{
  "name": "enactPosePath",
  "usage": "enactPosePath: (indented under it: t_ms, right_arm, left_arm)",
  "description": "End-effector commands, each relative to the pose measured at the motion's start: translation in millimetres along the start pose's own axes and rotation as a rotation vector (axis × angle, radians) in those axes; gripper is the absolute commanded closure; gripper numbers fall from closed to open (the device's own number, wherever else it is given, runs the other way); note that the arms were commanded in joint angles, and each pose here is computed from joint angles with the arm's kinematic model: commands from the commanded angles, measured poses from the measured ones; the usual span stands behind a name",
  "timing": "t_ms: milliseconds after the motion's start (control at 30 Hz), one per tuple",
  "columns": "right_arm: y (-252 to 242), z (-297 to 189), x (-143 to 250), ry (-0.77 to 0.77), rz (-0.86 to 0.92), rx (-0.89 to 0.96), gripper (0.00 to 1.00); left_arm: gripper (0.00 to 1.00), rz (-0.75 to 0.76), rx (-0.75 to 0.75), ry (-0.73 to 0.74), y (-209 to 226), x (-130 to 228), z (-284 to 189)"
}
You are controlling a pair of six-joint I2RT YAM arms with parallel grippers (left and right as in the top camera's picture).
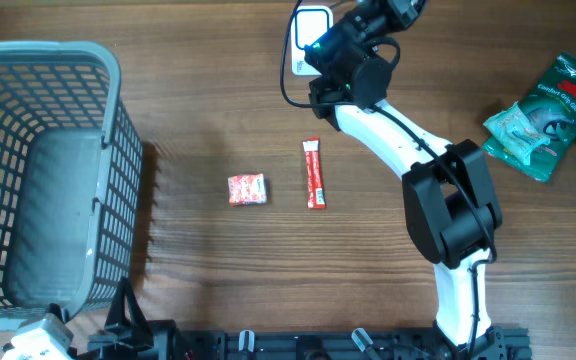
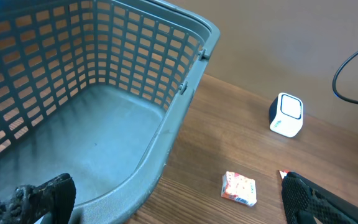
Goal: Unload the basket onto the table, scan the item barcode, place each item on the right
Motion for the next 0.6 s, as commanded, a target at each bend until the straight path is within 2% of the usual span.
enactPosePath:
  t_ms: [0,267,367,467,567]
  right_arm:
    - [-37.2,3.4,-15.1,-0.125,0.074,0.122,0.96]
    - [-89.6,27.2,-7.5,-0.114,0.185,0.202,0.95]
    - [-113.9,37.7,5.1,-0.049,0.262,0.205,0.96]
    - [-136.2,51.2,22.7,0.023,0.420,0.211,0.96]
    - [-156.3,68.6,41.9,0.088,0.461,0.247,0.96]
  left_arm:
    - [0.00,-0.002,0.012,-0.009,-0.6,-0.4,-1.5]
    - [0.00,-0.002,0.012,-0.008,-0.6,-0.3,-1.5]
    - [0.00,-0.002,0.012,-0.009,-0.6,-0.4,-1.5]
    - [0.00,-0.002,0.012,-0.009,-0.6,-0.4,-1.5]
    - [0.00,-0.002,0.012,-0.009,-0.6,-0.4,-1.5]
Point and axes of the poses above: each gripper's point midway between its finger pads, its own z axis out along the fingers, its own y axis along the line the jaws close on, x = y × z, the point moved 4 cm from there along -z, back along the fingers, and after that the axes turned 3 degrees about z, right-handed, at the moved point
